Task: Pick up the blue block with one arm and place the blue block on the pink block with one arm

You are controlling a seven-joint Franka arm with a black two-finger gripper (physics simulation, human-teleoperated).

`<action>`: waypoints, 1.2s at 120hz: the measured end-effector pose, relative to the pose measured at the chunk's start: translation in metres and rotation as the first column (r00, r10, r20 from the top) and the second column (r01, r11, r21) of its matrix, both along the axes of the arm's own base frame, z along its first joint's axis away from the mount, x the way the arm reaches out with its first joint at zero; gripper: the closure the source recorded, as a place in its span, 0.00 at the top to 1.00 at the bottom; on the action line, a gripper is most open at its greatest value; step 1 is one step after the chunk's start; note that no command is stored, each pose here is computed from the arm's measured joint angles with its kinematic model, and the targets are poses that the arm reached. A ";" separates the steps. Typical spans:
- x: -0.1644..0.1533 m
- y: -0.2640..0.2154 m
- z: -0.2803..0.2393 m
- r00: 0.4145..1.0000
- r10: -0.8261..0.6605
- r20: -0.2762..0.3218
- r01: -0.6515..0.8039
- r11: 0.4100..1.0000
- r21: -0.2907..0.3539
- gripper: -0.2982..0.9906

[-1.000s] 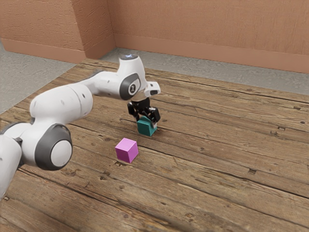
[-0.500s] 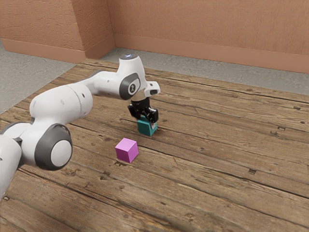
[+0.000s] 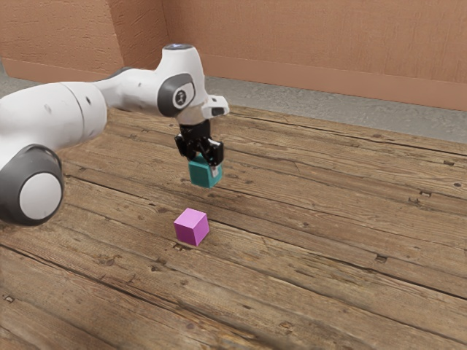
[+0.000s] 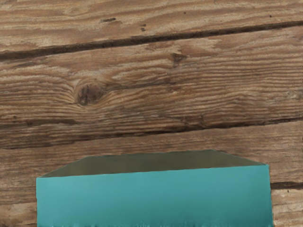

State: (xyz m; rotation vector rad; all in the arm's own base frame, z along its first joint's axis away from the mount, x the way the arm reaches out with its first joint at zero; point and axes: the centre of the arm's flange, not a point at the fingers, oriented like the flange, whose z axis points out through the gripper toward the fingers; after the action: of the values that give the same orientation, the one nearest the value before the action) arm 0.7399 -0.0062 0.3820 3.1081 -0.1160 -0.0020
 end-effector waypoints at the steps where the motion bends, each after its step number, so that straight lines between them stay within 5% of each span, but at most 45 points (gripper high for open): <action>1: -0.003 0.000 0.000 1.000 0.000 -0.002 0.000 1.000 0.001 0.50; 50: -0.093 -0.008 -0.023 0.999 0.019 0.037 -0.019 1.000 -0.007 0.50; 86: -0.099 -0.003 -0.030 0.995 0.050 0.092 -0.048 0.999 -0.024 0.50; 144: -0.112 0.009 -0.043 0.993 0.076 0.085 -0.075 0.997 -0.017 0.50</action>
State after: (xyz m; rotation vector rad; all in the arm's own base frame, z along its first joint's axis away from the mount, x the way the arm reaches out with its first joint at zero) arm 0.6277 0.0033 0.3394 3.0966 0.0000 0.1338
